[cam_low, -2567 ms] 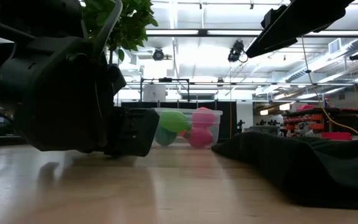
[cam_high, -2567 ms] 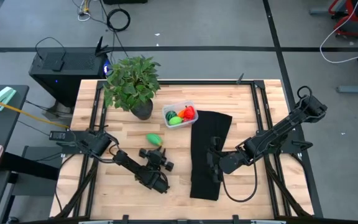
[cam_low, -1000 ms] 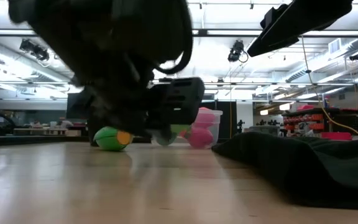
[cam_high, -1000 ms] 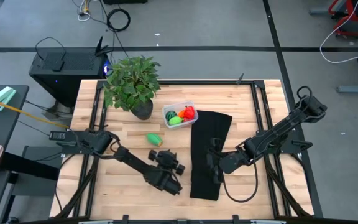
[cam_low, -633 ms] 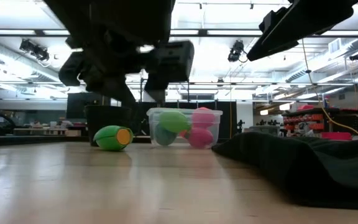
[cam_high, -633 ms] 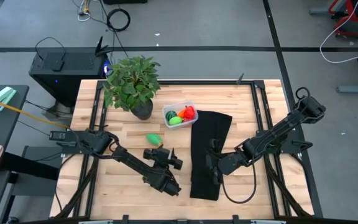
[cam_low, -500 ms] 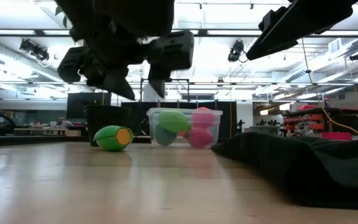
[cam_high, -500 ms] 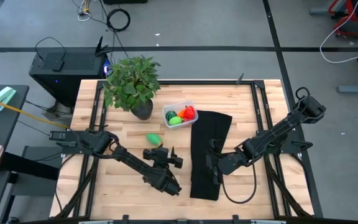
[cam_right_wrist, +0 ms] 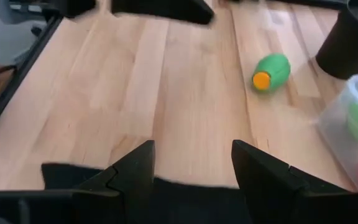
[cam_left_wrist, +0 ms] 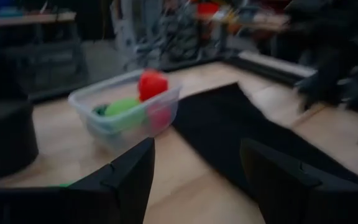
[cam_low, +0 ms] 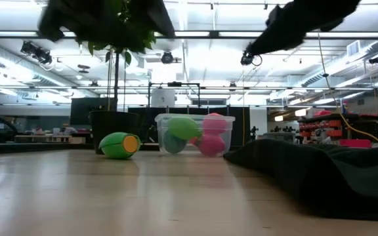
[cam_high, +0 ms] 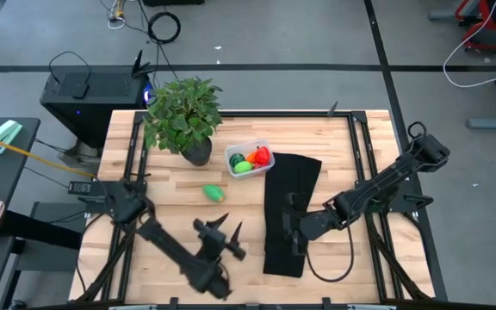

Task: Pick and placing Produce into tupperware
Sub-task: Put the green corn into the transparent bin

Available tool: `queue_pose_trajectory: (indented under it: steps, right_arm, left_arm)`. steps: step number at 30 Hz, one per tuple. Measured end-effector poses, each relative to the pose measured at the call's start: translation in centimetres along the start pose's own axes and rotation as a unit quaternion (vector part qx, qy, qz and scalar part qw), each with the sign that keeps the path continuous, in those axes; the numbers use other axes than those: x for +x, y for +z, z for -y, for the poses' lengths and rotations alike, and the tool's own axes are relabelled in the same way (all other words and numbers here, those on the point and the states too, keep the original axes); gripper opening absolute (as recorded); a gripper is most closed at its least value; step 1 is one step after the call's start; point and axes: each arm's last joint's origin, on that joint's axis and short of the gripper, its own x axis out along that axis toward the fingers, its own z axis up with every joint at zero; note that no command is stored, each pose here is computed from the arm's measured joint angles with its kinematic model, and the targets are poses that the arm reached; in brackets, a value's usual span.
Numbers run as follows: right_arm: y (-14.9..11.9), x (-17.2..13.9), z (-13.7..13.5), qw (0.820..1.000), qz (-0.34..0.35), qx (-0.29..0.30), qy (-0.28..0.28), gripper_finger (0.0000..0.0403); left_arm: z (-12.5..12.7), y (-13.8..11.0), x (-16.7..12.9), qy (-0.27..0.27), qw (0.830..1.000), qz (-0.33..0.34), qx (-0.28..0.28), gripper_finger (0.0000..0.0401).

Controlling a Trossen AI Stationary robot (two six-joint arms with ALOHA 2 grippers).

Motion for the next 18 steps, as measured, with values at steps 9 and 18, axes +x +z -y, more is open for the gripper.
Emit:
queue_pose_trajectory:
  steps: [9,18]
  right_arm:
    - [-0.3,5.8,0.3,0.998,0.055,-0.006,0.025,0.0220]
    - [-0.3,10.2,3.3,0.990,0.120,0.028,0.063,0.0220]
  left_arm:
    - [-0.7,0.1,-4.6,-0.078,0.992,0.048,0.084,0.0234]
    - [-1.1,1.3,-6.0,-0.104,0.984,0.075,0.122,0.0230]
